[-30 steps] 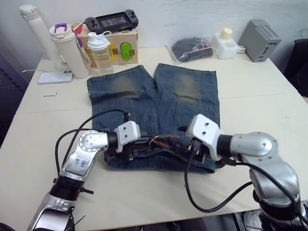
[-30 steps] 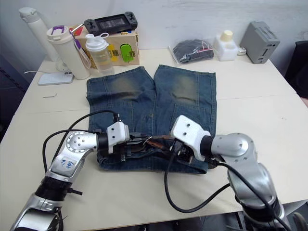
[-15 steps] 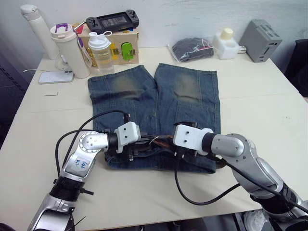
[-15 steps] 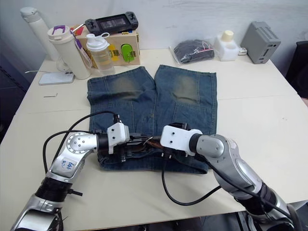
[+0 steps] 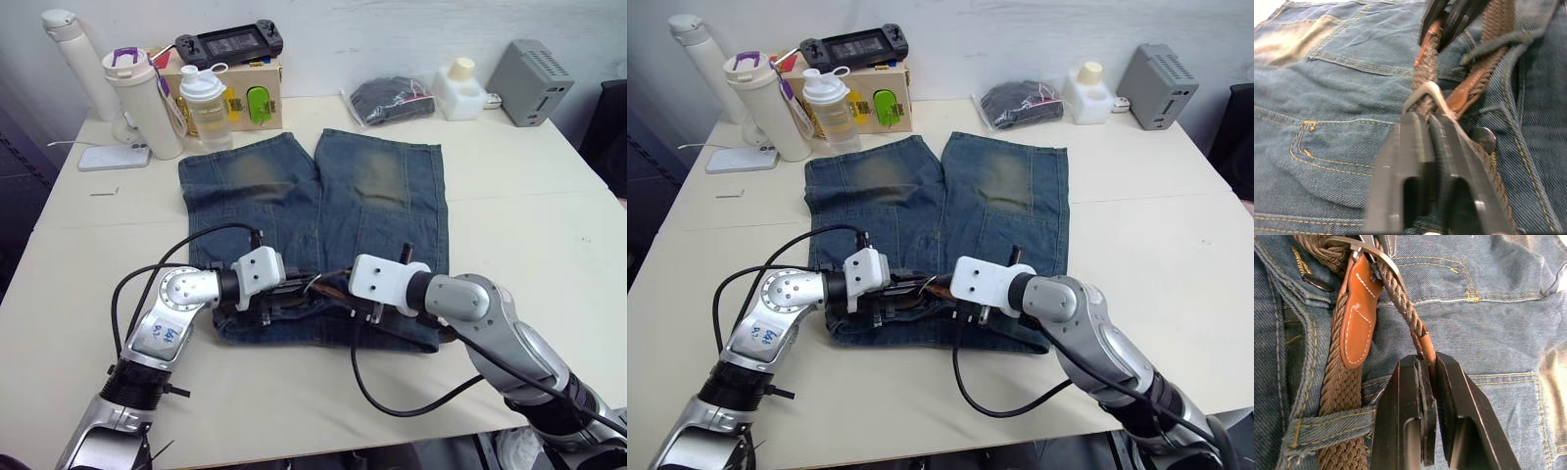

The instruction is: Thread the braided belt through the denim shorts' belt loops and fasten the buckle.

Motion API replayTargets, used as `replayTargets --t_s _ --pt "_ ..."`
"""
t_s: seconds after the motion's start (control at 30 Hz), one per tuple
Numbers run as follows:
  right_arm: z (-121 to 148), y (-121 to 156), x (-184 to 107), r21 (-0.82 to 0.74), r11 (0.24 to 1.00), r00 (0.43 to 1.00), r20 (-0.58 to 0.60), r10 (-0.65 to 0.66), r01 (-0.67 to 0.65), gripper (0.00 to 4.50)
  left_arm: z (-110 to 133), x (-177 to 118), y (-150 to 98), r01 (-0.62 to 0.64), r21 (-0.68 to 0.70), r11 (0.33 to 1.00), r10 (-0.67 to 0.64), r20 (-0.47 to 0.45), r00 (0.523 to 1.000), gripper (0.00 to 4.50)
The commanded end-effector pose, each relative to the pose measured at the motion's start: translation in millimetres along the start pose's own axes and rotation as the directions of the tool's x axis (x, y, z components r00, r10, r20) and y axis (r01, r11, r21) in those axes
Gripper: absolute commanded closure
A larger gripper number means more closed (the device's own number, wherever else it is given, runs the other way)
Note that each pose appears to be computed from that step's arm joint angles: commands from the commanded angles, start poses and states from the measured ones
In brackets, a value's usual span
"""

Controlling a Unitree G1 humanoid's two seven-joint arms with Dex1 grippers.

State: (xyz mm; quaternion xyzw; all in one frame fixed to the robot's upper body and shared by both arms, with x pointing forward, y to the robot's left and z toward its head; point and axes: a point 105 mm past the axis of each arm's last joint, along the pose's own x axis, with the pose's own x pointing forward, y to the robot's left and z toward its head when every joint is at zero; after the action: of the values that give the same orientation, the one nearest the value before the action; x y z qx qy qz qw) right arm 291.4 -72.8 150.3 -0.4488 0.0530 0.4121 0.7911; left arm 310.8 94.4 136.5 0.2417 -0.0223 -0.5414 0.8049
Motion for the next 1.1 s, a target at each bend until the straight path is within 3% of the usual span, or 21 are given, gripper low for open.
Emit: replayTargets --t_s 0.03,0.17,0.3,0.4,0.53,0.7,0.9,1.0,1.1 --pt "8.3 1.4 -2.0 -0.011 1.0 1.0 0.027 -0.016 0.016 4.5 23.5 -13.2 3.7 -0.008 -0.07 0.998 0.014 0.091 0.996 2.16" --pt "6.7 1.9 -4.2 0.0 0.999 0.999 0.023 -0.033 0.033 4.5 23.8 -52.8 10.5 -0.022 -0.215 0.976 0.041 0.085 0.996 0.53" --pt "6.8 3.7 -5.2 -0.005 0.999 0.998 0.034 -0.046 0.046 4.5 10.3 -79.7 13.7 -0.063 -0.302 0.951 0.071 0.016 0.997 0.53" --pt "6.2 5.6 -4.9 -0.007 0.999 0.998 0.037 -0.048 0.048 4.5 9.5 -87.1 12.3 -0.057 -0.323 0.945 0.067 0.019 0.998 0.53" --pt "5.8 8.0 -3.9 -0.013 0.999 0.998 0.042 -0.049 0.049 4.5 6.5 -86.2 1.4 0.002 -0.305 0.952 0.002 0.013 1.0 2.19" --pt "7.8 8.6 -4.4 -0.011 0.998 0.997 0.052 -0.058 0.059 4.5 -24.9 -79.0 -15.8 0.031 -0.273 0.962 -0.068 -0.127 0.99 4.35" --pt "4.0 13.2 -18.2 -0.009 0.997 0.995 0.057 -0.081 0.082 4.5 -73.7 -83.0 -32.0 0.047 -0.196 0.98 -0.11 -0.325 0.939 4.44" --pt "-8.2 25.4 -38.7 -0.02 0.996 0.996 0.037 -0.084 0.085 4.5 -79.7 -82.9 -41.3 0.09 -0.161 0.983 -0.142 -0.343 0.929 4.44" --pt "-42.1 30.5 -63.1 -0.084 0.99 0.991 -0.072 -0.115 0.109 4.5 -82.2 -84.3 -44.2 0.105 -0.132 0.986 -0.146 -0.355 0.924 4.44"
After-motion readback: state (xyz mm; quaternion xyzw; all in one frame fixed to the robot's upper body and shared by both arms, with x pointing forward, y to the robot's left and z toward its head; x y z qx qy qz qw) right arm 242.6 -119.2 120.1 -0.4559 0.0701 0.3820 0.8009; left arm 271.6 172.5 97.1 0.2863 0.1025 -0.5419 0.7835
